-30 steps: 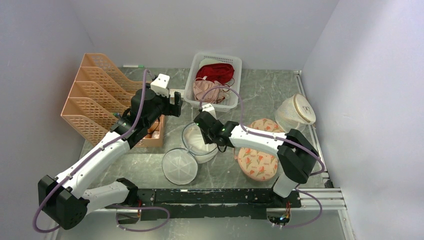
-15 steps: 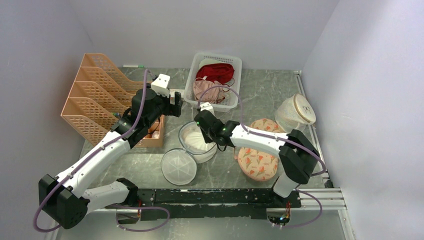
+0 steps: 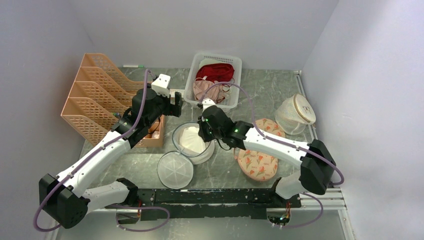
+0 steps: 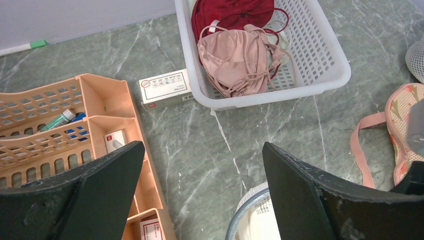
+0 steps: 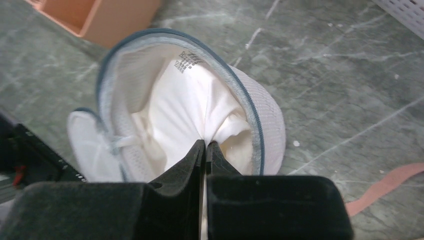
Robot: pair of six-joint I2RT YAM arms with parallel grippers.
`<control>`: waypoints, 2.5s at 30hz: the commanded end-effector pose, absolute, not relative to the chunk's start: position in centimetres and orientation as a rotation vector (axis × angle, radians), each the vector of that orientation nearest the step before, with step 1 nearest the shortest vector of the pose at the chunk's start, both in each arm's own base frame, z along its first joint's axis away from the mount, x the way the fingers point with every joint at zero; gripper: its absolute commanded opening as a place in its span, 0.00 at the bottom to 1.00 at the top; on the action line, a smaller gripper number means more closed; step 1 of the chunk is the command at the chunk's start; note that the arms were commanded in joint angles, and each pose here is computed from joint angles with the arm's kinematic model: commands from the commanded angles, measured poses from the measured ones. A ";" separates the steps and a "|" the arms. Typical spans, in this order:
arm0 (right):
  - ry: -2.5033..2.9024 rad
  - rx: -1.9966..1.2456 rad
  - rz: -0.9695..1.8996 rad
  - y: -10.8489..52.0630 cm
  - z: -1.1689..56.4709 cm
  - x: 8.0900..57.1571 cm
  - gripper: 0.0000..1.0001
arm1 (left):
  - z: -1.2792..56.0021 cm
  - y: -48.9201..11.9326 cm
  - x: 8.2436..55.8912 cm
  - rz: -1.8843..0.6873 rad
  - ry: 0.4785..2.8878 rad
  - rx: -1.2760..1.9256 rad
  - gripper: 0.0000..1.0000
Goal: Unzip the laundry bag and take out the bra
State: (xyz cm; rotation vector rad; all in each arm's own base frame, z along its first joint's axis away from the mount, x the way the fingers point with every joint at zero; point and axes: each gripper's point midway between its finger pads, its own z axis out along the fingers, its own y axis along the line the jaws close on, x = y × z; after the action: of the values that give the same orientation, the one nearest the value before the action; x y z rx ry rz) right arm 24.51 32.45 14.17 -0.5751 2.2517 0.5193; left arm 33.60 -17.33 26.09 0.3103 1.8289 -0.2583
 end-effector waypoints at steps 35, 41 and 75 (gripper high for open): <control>1.799 -0.214 0.682 29.4 32.1 26.8 0.00 | 28.7 -15.6 33.4 -0.225 1.750 0.231 1.00; 1.724 -0.128 0.641 27.6 35.6 28.5 0.00 | 29.1 -15.2 33.2 -0.215 1.736 0.212 1.00; 1.523 -0.011 0.687 20.8 42.5 50.6 0.00 | 29.0 -14.4 33.5 -0.164 1.730 0.194 1.00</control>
State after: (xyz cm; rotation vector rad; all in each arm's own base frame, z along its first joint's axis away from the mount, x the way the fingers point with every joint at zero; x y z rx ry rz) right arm 48.18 20.36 39.22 0.0489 1.6269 0.6262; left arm 33.02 -14.69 28.34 0.2078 1.7626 -0.1805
